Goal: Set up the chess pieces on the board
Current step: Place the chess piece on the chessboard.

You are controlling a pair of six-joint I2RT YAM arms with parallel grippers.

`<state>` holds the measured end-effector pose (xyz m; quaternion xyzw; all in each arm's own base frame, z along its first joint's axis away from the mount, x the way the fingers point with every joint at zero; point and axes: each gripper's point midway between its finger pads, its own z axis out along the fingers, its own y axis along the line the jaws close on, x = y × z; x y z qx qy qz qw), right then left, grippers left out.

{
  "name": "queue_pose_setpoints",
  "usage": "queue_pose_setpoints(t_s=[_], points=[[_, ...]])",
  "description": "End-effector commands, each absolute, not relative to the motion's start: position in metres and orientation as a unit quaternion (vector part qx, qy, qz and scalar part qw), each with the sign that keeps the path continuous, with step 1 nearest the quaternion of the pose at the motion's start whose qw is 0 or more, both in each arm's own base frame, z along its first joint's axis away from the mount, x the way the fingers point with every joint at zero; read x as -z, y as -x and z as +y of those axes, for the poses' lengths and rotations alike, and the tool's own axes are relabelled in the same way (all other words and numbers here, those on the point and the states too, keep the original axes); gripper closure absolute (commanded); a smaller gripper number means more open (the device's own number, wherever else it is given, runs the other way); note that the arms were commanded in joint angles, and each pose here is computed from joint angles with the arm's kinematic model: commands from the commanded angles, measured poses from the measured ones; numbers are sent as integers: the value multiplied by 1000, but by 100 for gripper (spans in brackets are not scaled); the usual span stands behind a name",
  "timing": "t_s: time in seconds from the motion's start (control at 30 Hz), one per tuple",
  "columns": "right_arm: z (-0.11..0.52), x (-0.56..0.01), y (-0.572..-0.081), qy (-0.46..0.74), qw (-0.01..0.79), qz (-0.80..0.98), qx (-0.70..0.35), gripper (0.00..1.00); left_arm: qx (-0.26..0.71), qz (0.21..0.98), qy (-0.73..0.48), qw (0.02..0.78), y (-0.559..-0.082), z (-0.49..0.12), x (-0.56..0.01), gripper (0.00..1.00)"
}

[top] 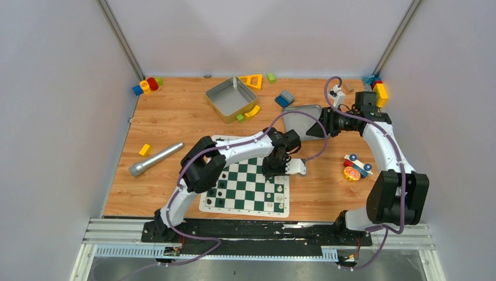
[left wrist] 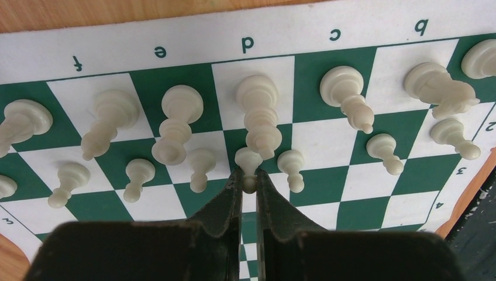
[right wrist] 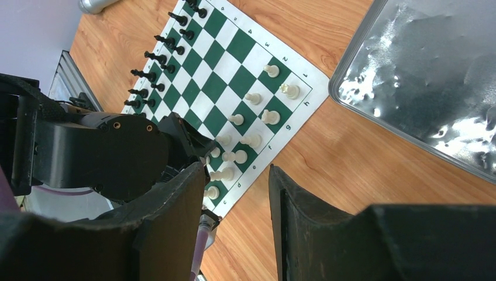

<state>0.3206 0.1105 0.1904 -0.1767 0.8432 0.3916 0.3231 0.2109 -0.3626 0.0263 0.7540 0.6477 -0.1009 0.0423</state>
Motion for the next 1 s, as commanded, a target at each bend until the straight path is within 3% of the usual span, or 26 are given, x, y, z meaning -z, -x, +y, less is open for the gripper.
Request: queue_pose_setpoints(t_s=[0.0, 0.7, 0.97], points=[[114, -200, -320, 195, 339, 827, -405, 55, 96, 648, -755, 38, -208, -366, -30, 88], [114, -200, -320, 195, 336, 827, -407, 55, 99, 651, -752, 43, -208, -372, -30, 71], [114, -198, -320, 194, 334, 827, -409, 55, 87, 648, -754, 54, -210, -366, -40, 69]])
